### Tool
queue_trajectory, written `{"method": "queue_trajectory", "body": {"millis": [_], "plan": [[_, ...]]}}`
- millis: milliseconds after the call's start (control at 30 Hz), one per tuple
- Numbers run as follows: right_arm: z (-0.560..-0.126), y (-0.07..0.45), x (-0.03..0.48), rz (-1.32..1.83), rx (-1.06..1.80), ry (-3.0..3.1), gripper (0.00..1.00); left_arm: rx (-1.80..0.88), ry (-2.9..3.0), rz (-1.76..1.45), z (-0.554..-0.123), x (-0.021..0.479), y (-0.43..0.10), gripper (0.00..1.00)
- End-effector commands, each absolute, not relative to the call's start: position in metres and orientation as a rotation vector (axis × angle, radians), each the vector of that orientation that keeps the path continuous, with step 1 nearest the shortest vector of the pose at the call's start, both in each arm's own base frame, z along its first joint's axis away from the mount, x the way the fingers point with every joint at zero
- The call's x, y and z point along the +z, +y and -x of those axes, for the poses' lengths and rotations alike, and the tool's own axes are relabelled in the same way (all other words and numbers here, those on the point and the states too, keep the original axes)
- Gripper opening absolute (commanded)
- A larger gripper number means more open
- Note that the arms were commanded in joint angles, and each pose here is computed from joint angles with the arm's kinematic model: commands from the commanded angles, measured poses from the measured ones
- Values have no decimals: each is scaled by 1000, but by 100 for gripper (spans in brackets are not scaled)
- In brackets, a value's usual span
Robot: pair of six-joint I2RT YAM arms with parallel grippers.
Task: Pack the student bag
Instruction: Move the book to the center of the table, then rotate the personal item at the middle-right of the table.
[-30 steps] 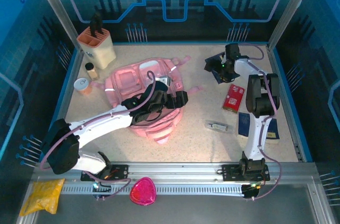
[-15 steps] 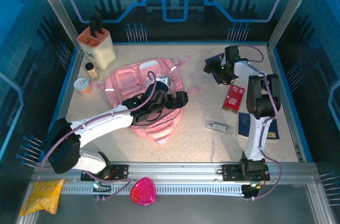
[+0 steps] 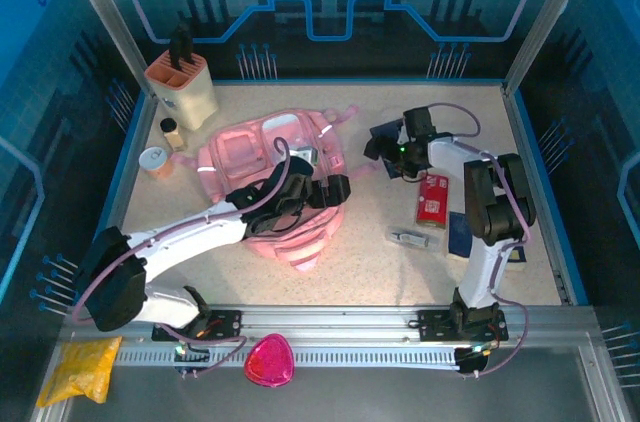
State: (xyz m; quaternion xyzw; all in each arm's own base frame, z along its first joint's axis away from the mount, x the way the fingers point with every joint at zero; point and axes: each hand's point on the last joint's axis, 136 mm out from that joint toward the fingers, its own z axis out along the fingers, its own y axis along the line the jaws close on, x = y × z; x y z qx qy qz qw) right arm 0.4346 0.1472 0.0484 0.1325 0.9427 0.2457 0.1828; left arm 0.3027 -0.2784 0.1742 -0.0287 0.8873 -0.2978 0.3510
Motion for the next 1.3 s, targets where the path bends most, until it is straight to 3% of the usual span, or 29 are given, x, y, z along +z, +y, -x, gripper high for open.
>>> {"method": "queue_trajectory", "body": {"millis": [0, 400, 833, 1033, 1267], "plan": [[-398, 168, 37, -399, 760, 2746, 100, -781, 2253, 116, -300, 186, -271, 99], [-355, 202, 53, -374, 897, 2670, 100, -799, 2231, 135, -295, 195, -264, 99], [-385, 131, 79, -425, 752, 2636, 100, -901, 2247, 121, -296, 191, -294, 99], [-351, 138, 76, -309, 645, 2688, 100, -907, 2268, 107, -299, 184, -307, 99], [-321, 141, 38, -366, 698, 2759, 99, -923, 2275, 109, -303, 180, -316, 99]]}}
